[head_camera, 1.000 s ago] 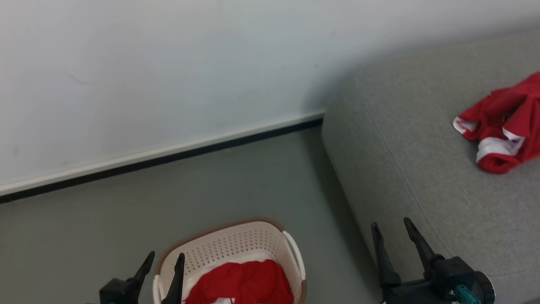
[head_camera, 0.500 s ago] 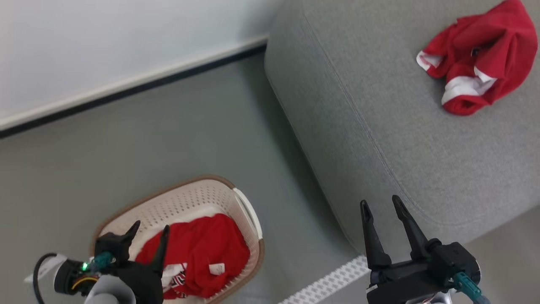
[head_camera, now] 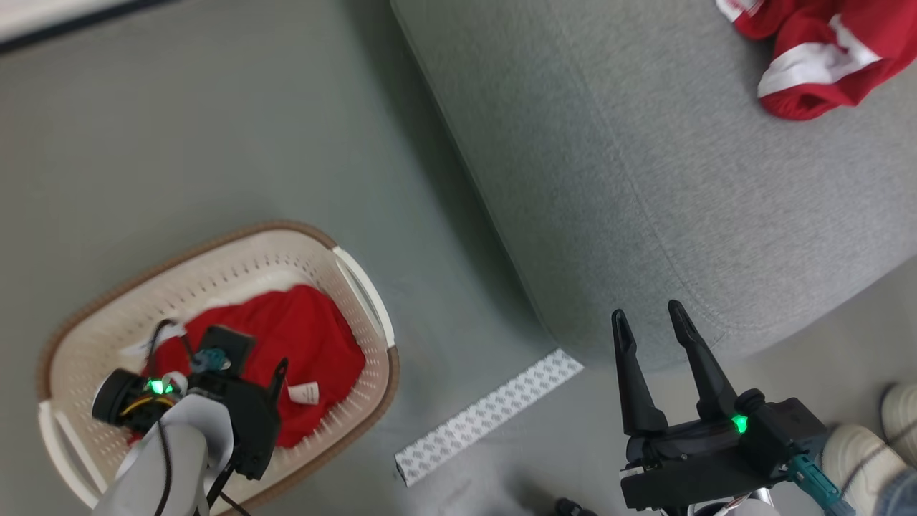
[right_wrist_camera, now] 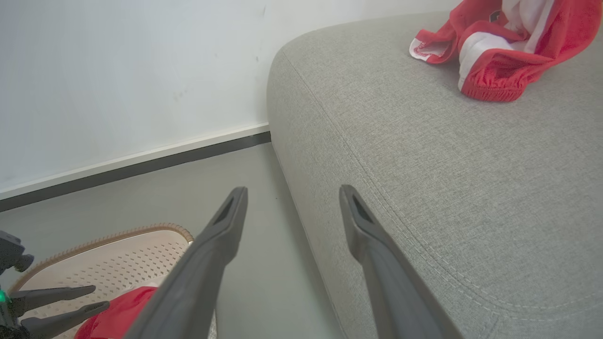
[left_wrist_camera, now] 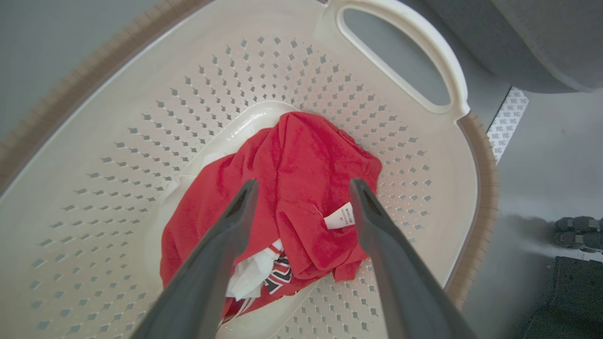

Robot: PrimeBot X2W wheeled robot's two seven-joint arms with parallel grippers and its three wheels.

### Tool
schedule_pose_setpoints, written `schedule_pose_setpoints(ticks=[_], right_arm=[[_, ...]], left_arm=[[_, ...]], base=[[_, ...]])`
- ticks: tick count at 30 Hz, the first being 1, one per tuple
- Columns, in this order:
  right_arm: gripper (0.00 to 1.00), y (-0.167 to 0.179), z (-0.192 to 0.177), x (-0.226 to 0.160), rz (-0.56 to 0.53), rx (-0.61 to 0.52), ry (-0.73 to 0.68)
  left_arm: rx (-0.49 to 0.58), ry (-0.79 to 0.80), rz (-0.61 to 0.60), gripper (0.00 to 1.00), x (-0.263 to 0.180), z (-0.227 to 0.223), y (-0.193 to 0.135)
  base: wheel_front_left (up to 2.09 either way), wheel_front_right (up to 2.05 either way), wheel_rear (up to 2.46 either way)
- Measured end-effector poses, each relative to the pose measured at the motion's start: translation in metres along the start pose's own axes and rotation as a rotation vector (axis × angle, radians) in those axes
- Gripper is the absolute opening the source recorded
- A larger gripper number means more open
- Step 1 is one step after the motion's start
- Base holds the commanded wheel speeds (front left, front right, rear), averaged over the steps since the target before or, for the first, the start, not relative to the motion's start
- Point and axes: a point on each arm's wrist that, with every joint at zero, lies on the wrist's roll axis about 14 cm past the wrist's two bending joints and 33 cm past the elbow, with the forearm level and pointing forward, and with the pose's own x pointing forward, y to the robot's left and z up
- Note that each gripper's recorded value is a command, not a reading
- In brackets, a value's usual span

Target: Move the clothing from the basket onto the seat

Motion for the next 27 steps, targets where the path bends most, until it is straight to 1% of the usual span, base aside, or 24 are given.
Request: schedule_pose_setpoints(ticks=[5, 8, 11, 20, 27], right_arm=[[1.0, -0.004, -0.016, 0.005, -0.016, -0.008, 0.051], [1.0, -0.006, -0.032, -0.001, -0.036, 0.004, 0.106], [1.0, -0.003, -0.043, -0.007, -0.042, 0.014, 0.147], [1.0, -0.001, -0.062, -0.014, -0.058, 0.036, 0.217], [1.0, 0.003, -0.072, -0.015, -0.061, 0.067, 0.251]], left_arm=[[0.063, 0.111, -0.057, 1.0, 0.023, -0.036, -0.008], [0.062, 0.194, -0.077, 1.0, 0.027, -0.067, -0.013], [0.06, 0.235, -0.084, 1.0, 0.032, -0.082, -0.017], [0.05, 0.279, 0.01, 1.0, 0.05, -0.097, 0.005], [0.04, 0.321, 0.043, 1.0, 0.057, -0.115, 0.018]], base=[[0.0, 0.0, 0.0], [0.0, 0.0, 0.0], [0.0, 0.0, 0.0], [0.0, 0.0, 0.0], [0.0, 0.0, 0.0]])
